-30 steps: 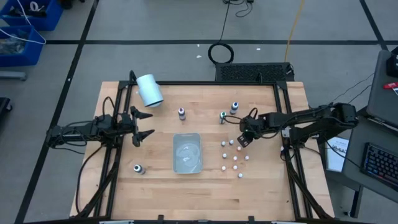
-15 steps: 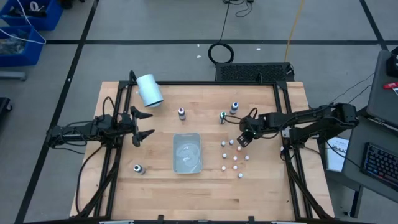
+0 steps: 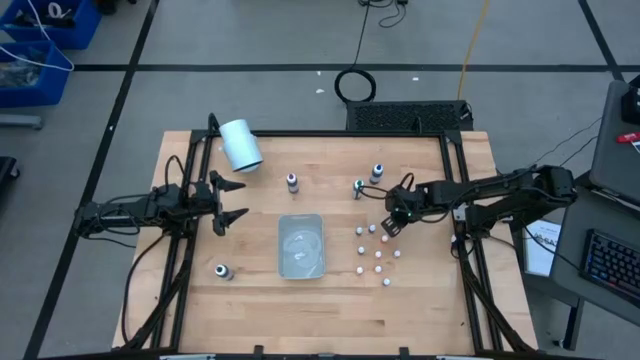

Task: Pick & Place food coloring
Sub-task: Put the green food coloring bottle into the bin

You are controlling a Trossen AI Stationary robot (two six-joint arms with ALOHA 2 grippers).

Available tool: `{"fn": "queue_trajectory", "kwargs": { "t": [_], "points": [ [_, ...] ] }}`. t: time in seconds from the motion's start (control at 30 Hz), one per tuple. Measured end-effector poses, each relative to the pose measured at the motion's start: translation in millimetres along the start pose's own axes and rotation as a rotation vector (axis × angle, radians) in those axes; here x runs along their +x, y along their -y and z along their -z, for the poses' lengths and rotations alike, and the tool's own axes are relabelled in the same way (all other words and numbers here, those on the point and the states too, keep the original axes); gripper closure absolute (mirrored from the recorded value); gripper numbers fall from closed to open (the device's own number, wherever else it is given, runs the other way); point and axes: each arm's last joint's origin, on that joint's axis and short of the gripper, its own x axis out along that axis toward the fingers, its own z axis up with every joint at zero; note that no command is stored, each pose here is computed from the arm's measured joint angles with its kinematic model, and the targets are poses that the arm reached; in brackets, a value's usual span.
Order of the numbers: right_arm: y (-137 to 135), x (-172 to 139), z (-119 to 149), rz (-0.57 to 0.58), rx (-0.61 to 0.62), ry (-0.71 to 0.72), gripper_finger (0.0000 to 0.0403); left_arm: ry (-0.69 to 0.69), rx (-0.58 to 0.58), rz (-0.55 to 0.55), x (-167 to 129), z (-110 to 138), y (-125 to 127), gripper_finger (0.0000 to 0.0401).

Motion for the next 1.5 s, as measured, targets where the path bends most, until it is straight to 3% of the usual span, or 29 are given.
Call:
{"fn": "queue_trajectory", "kwargs": {
  "t": [0.27, 0.43, 0.67, 0.83, 1.13, 1.5],
  "points": [
    [-9.0, -2.4, -7.9, -0.076, -0.067, 0.076, 0.0361, 0.0, 0.0, -0.001, 0.0, 0.0, -0.1, 0.0036],
    [-30.4, -26.0, -26.1, -0.151, -0.152, 0.179, 0.0361, 0.0, 0.0, -0.001, 0.0, 0.0, -0.1, 0.0036],
    [-77.7, -88.9, -56.3, -0.245, -0.325, 0.432, 0.0361, 0.0, 0.0, -0.002, 0.0, 0.0, -0.1, 0.0036],
    [-120.4, -108.4, -76.0, -0.264, -0.486, 0.507, 0.0361, 0.001, -0.001, -0.002, 0.0, -0.1, -0.1, 0.0036],
    [-197.9, -81.8, -120.6, -0.225, -0.817, 0.373, 0.0361, 0.003, -0.002, -0.009, 0.0, -0.2, -0.2, 0.0036],
    [-241.8, -16.5, -150.7, -0.198, -1.015, 0.305, 0.0361, 0.001, -0.004, -0.008, 0.0, -0.1, -0.3, 0.0036]
  ]
}}
